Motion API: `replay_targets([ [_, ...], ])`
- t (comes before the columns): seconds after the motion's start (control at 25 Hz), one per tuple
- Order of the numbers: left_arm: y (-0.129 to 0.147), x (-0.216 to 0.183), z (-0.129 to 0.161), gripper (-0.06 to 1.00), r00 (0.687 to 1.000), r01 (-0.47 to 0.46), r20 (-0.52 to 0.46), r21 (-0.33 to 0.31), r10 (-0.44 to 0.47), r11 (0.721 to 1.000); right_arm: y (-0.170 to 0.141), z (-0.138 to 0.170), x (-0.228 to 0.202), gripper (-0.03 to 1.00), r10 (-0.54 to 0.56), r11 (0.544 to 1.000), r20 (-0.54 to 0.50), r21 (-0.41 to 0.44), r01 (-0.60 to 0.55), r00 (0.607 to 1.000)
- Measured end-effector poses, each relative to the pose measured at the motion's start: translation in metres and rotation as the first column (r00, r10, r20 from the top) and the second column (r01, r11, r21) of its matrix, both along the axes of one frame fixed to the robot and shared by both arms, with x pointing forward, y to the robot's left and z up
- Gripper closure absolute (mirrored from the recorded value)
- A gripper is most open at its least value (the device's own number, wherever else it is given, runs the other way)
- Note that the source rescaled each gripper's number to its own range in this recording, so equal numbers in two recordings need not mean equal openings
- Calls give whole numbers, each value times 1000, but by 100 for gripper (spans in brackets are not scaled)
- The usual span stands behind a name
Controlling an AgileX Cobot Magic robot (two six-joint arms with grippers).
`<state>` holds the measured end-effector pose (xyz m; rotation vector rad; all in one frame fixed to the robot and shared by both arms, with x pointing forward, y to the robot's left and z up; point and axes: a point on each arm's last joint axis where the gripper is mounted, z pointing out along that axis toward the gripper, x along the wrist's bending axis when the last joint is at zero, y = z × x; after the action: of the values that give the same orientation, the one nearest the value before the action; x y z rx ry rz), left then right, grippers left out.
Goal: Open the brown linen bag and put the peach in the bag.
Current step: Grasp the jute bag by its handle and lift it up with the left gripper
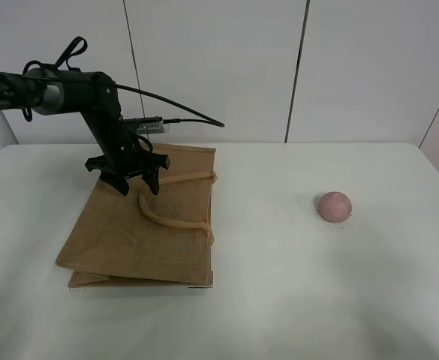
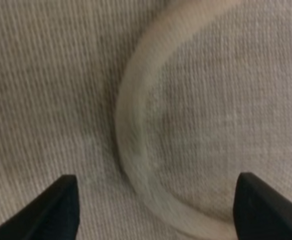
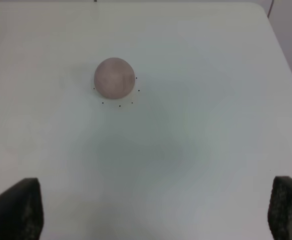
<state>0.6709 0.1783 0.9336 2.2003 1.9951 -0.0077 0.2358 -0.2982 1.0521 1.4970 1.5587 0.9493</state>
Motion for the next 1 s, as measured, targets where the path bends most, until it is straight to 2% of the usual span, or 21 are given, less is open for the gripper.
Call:
replay_targets([
  [0.48,0,9,-45,11,1000,6,-26,29,-5,1000,0,0,0,-3,0,1000,0,0,0,1000],
  [0.68,-1,9,-51,14,999,5,-37,29,-4,1000,0,0,0,-3,0,1000,0,0,0,1000],
  [0.76,-1,9,-53,25,999,6,-39,31,-4,1000,0,0,0,-3,0,1000,0,0,0,1000],
  [0.8,-1,9,-54,34,999,5,-41,30,-4,1000,0,0,0,-3,0,1000,0,0,0,1000],
  [0.96,-2,10,-51,82,999,2,-41,19,-1,1000,0,0,0,-3,0,1000,0,0,0,1000],
  [1.0,-3,10,-50,90,999,2,-44,19,-1,1000,0,0,0,-3,0,1000,0,0,0,1000],
])
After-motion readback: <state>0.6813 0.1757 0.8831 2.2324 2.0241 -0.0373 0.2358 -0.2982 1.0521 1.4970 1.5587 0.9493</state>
